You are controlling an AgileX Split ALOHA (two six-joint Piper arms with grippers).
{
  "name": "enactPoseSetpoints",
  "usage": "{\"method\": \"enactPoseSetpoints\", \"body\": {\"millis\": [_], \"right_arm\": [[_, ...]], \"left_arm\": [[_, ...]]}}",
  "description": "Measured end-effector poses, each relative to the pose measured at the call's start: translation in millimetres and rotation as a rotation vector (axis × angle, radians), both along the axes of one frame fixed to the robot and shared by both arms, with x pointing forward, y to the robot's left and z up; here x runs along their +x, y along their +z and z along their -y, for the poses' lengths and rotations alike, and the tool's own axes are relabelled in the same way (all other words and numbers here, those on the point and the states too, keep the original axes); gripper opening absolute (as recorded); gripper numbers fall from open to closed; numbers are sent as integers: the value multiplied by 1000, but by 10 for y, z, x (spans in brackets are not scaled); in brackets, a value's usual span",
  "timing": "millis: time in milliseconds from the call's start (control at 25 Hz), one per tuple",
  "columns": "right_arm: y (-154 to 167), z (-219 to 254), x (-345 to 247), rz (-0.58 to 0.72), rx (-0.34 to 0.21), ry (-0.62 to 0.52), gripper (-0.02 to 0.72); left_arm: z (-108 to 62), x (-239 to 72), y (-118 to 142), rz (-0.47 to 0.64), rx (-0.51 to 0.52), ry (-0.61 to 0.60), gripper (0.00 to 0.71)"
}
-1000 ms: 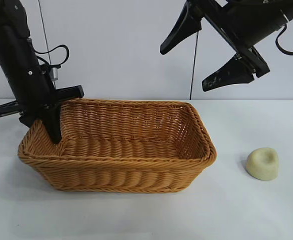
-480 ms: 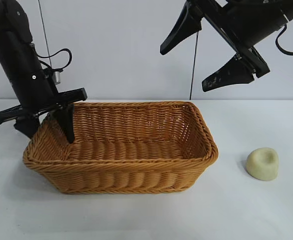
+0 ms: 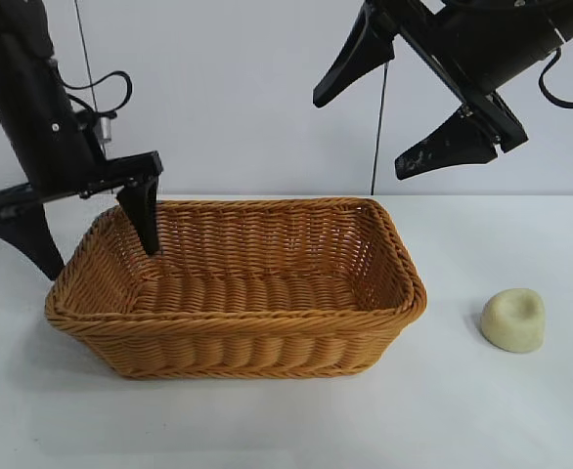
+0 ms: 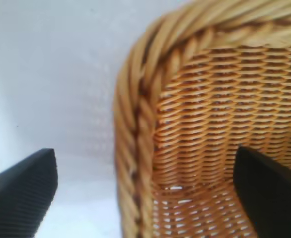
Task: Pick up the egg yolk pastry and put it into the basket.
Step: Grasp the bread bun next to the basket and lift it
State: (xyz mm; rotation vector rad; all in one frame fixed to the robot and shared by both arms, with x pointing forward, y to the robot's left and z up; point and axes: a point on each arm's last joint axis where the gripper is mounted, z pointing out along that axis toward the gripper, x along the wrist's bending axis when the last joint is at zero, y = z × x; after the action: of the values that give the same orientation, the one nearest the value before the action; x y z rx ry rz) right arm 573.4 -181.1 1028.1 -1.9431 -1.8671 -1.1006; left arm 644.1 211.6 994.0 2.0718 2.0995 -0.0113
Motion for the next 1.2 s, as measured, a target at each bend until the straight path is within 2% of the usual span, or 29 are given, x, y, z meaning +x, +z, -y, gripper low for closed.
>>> {"method": "enactPoseSetpoints", "body": {"millis": [120,320,640,760,1000,1200], "right_arm": [[0,0,0,0,0,0,697],[0,0,0,0,0,0,697],[0,0,0,0,0,0,697],[0,0,0,0,0,0,697],[0,0,0,0,0,0,697],[0,0,0,0,0,0,697]], "left_arm": [[-13,-33,110,19,4,-3,692],[-95,-41,136,5,61,-13,692],[-542,-17,136,-34,90,36,692],[-635,-12,136,-35,86,37,692],[-637,-76,277,-2,82,14,692],[-652,-340,657,78,77,18,692]]}}
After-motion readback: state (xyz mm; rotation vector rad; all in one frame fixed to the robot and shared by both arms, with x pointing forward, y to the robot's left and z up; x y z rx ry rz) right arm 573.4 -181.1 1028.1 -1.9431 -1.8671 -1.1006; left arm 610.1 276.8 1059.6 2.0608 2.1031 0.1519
